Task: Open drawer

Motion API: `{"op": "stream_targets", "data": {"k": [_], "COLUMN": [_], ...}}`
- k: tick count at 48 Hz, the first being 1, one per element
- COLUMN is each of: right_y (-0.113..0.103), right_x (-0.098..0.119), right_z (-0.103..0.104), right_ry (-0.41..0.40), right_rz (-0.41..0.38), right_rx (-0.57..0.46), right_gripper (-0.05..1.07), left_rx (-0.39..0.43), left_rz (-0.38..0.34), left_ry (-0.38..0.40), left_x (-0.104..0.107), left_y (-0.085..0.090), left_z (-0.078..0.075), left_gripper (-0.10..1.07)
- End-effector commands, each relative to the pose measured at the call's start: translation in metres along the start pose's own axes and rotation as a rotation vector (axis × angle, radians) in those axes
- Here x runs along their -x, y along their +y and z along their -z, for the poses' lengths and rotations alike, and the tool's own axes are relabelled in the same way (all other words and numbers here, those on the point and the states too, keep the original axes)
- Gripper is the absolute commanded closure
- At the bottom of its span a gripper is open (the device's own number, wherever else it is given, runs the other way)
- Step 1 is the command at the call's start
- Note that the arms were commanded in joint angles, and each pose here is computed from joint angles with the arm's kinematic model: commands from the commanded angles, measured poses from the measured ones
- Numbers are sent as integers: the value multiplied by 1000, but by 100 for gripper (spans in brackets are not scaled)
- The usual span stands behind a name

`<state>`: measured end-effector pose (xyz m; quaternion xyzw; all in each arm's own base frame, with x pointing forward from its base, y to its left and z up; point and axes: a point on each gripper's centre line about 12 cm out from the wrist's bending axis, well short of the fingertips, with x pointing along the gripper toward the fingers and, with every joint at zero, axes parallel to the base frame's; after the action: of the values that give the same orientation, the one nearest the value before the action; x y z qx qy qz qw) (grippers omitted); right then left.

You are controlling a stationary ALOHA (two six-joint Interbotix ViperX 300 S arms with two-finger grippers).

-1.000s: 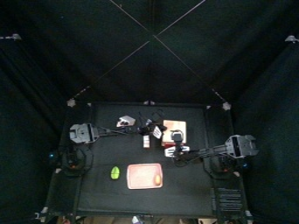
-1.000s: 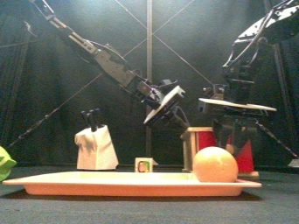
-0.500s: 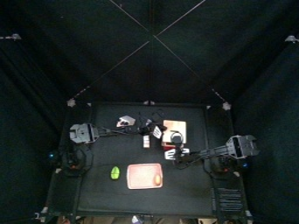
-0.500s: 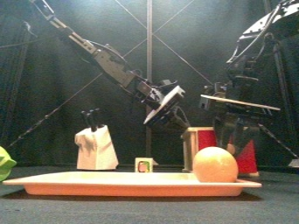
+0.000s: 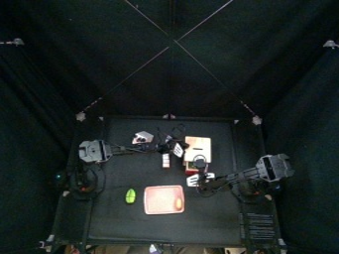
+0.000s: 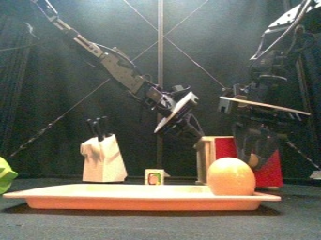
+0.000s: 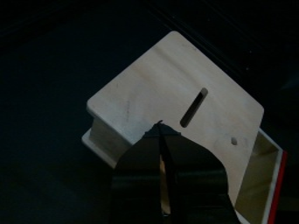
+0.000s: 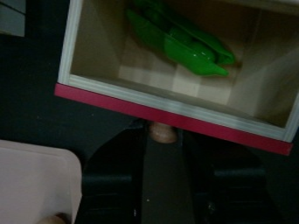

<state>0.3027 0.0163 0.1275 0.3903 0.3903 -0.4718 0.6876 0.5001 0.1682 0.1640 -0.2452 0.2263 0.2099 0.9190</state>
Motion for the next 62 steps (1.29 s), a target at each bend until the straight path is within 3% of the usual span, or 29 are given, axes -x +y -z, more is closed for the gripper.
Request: {"op": "stream_targets", "data": {"k": [1, 62], "right_y": [10, 19], "right_x": [10, 18], "right_z": [12, 36], "right_ry": [24, 67], "right_rz": [-47, -41], "right_rx": [19, 35], "right_gripper": [63, 62], "left_rx": [0, 2], "left_rz": [0, -2], "left_ry": [-3, 1], "left_x": [1, 1], "left_y": [1, 2], "left_z": [-2, 0], "left_gripper": [68, 68]}}
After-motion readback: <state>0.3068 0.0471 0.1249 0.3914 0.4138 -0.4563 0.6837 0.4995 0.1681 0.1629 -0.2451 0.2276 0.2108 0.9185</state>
